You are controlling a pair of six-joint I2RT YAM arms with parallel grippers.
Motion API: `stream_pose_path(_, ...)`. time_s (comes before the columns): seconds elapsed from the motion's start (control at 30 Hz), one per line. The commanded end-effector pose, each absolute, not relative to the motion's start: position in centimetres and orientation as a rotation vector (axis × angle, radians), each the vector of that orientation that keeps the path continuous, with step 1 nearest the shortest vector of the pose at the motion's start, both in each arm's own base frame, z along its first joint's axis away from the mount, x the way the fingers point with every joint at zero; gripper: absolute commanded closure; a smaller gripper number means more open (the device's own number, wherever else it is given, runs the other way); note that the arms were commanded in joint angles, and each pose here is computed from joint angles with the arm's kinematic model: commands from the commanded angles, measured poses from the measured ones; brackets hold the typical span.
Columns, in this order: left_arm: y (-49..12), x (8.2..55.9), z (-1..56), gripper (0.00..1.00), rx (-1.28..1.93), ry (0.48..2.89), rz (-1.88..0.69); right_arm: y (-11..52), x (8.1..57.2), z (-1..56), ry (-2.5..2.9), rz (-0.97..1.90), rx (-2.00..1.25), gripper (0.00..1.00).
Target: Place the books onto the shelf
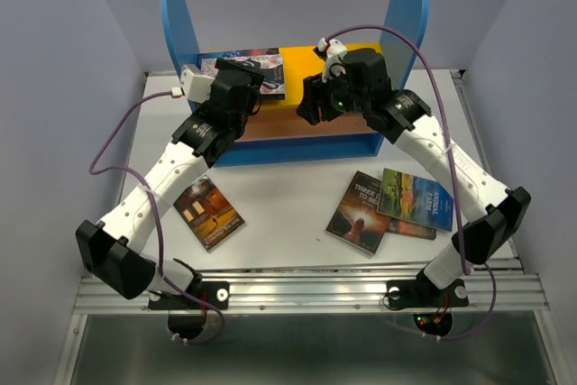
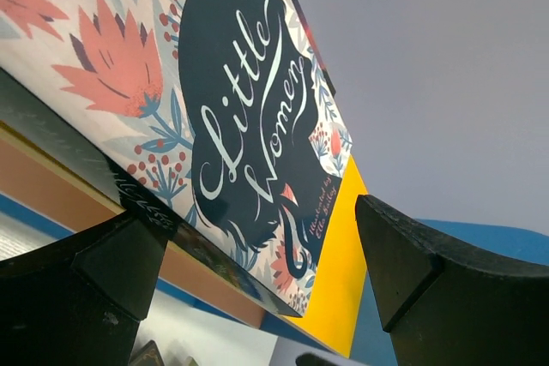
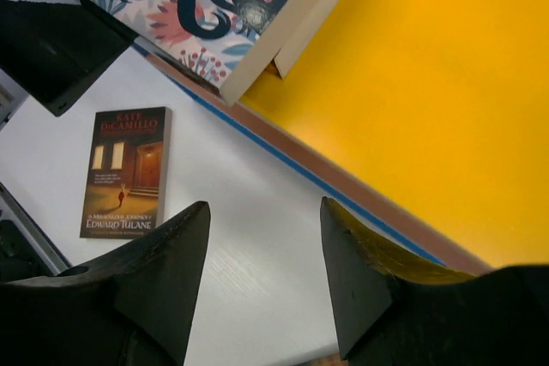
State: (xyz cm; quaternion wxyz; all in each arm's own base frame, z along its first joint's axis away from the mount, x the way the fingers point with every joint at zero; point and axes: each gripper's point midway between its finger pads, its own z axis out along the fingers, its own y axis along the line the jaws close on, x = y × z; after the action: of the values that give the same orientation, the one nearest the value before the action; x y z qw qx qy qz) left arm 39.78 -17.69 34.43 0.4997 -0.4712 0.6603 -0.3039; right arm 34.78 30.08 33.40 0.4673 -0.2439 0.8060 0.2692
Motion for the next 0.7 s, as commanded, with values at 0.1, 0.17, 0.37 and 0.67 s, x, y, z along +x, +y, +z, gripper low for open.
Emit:
stream_pose_path(0.1, -16.8, 39.0, 38.6, 0.01, -1.045, 1.515, -0.809, 33.3, 37.1, 36.7, 1.834, 0.685, -0.710, 0.42)
stream_pose_path(0.17, -17.1, 38.9, 38.5, 0.01, -1.003, 1.544, -0.807, 34.3, 37.2, 36.3, 1.838, 0.697, -0.750, 0.43)
stream_pose_path(0.37, -17.0, 38.8, 37.4, 0.01, -1.008, 1.566, -0.810, 36.2, 37.1, 35.7, 1.836, 0.745, -0.801, 0.44)
stream_pose_path(0.67, -17.8, 39.0, 36.7, 0.01, -0.970, 1.613, -0.820, 37.7, 39.1, 36.9, 1.796, 0.718, -0.730, 0.54)
